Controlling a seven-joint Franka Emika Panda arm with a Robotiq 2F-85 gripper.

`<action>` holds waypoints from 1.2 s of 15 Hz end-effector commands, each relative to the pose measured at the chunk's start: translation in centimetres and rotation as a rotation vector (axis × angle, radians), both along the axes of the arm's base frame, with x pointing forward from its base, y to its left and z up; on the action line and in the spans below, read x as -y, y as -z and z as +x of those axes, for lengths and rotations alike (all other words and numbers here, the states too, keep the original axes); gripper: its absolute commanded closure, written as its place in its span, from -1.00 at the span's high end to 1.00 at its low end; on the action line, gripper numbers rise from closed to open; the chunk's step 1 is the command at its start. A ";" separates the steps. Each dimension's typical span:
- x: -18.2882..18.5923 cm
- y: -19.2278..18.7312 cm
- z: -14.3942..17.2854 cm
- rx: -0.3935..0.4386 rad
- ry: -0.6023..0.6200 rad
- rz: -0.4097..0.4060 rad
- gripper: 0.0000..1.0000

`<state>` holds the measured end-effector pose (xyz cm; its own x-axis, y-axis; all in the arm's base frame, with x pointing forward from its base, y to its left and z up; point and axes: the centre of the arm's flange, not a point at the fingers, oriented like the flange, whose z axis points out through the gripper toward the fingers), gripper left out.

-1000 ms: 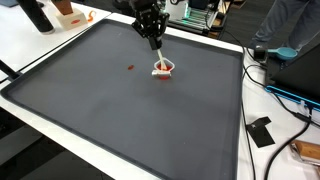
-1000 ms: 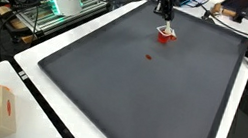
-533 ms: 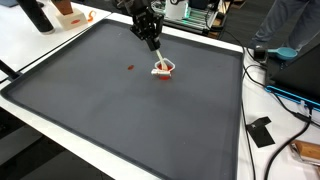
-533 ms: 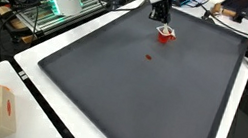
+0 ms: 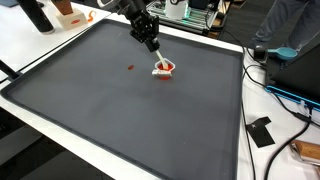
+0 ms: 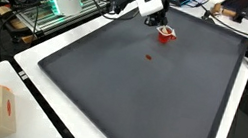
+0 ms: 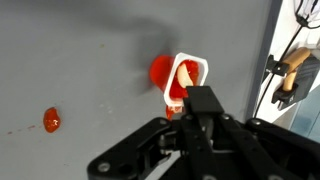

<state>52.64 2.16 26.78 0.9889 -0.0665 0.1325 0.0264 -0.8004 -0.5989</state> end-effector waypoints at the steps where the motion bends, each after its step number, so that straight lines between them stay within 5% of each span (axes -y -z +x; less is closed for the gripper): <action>1: 1.0 0.6 -0.2 0.012 0.000 0.048 -0.94; 18: 2.6 2.0 -0.2 0.094 0.017 0.135 -0.94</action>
